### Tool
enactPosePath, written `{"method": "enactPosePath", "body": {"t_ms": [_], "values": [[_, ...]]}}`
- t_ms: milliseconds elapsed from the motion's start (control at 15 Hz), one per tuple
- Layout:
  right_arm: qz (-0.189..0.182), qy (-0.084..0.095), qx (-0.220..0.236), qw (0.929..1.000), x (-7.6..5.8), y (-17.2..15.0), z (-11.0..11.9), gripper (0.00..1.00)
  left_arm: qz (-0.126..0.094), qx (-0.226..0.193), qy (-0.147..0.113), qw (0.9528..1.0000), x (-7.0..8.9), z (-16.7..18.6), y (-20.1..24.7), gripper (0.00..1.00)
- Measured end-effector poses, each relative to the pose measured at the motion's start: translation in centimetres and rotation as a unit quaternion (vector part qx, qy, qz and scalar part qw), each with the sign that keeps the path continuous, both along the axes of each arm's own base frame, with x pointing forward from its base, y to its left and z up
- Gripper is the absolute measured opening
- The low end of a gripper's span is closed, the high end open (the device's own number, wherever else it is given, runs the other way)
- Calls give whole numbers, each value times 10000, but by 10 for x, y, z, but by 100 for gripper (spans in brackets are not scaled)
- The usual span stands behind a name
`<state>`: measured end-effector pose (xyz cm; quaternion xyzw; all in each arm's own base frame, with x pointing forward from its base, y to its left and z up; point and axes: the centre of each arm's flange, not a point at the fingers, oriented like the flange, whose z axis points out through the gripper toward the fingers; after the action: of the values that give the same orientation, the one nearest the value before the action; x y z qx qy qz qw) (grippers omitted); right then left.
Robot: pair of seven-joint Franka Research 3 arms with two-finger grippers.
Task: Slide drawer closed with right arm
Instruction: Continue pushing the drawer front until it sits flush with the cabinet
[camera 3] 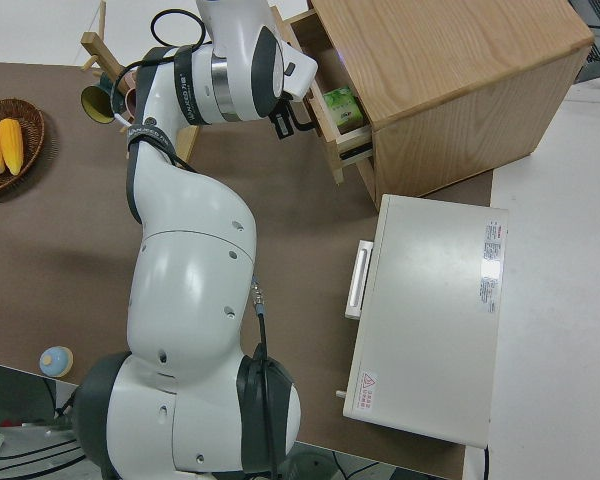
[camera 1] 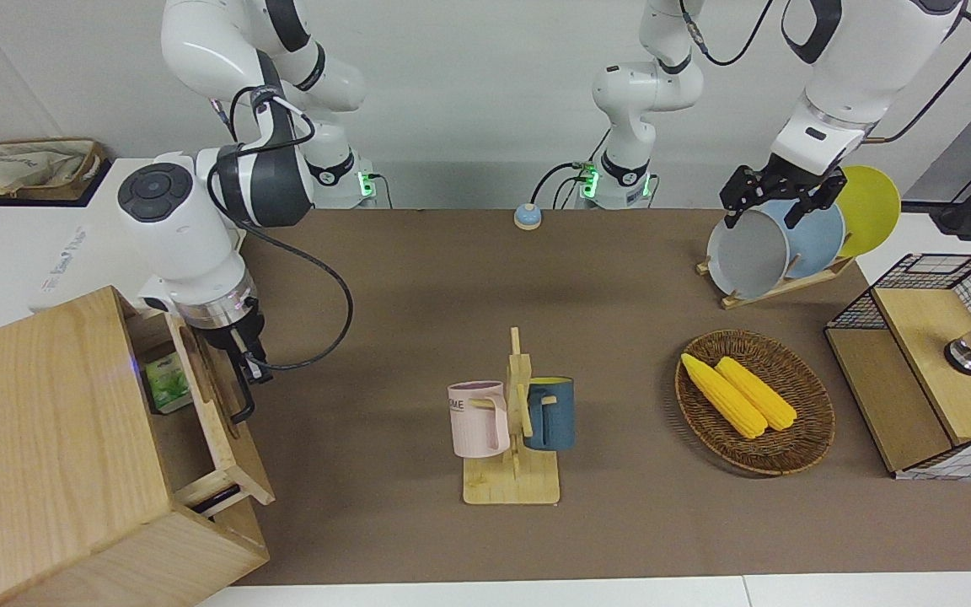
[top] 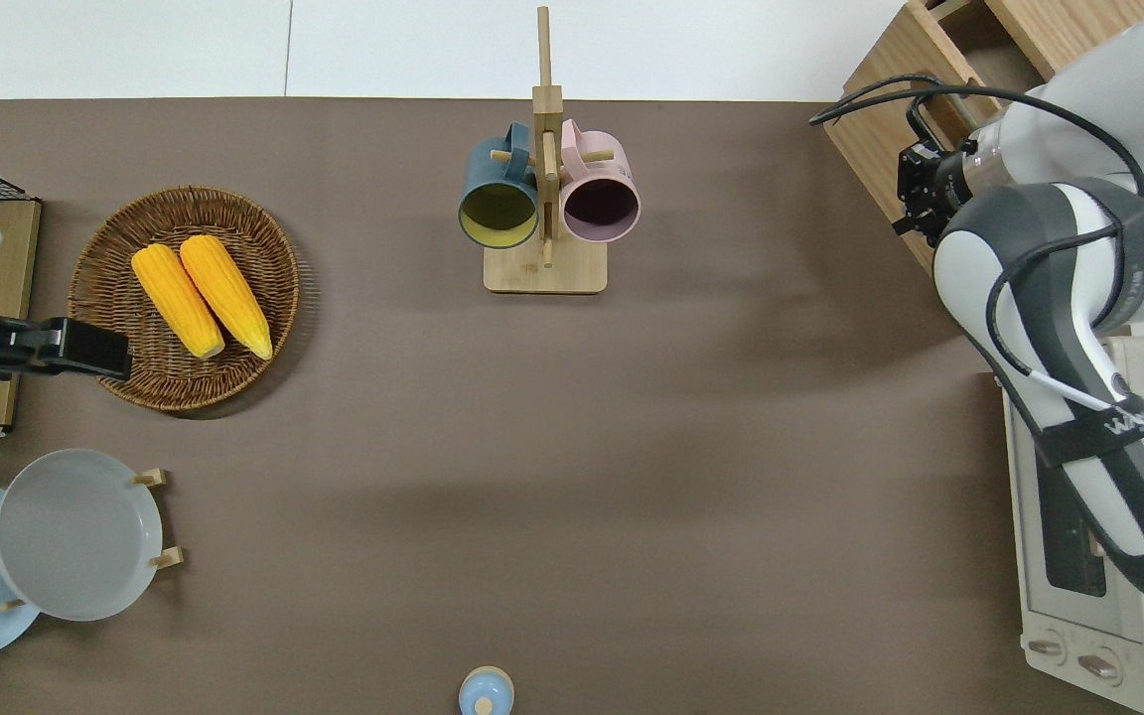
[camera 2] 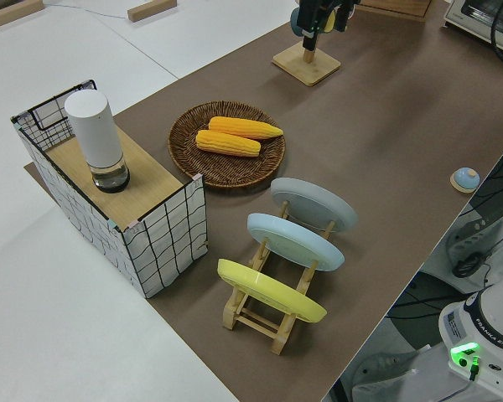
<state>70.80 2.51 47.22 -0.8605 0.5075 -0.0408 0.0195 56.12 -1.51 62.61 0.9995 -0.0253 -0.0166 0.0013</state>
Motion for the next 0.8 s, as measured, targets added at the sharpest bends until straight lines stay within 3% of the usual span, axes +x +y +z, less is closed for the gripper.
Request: {"method": "enactPosePath", "body": {"t_ms": [200, 800], "values": [[5, -125, -15, 9999, 4, -9, -1, 1, 0, 0, 0, 10000, 0, 0, 0, 100], [179, -190, -94, 9996, 8, -47, -6, 1, 0, 0, 0, 10000, 0, 0, 0, 100]]}}
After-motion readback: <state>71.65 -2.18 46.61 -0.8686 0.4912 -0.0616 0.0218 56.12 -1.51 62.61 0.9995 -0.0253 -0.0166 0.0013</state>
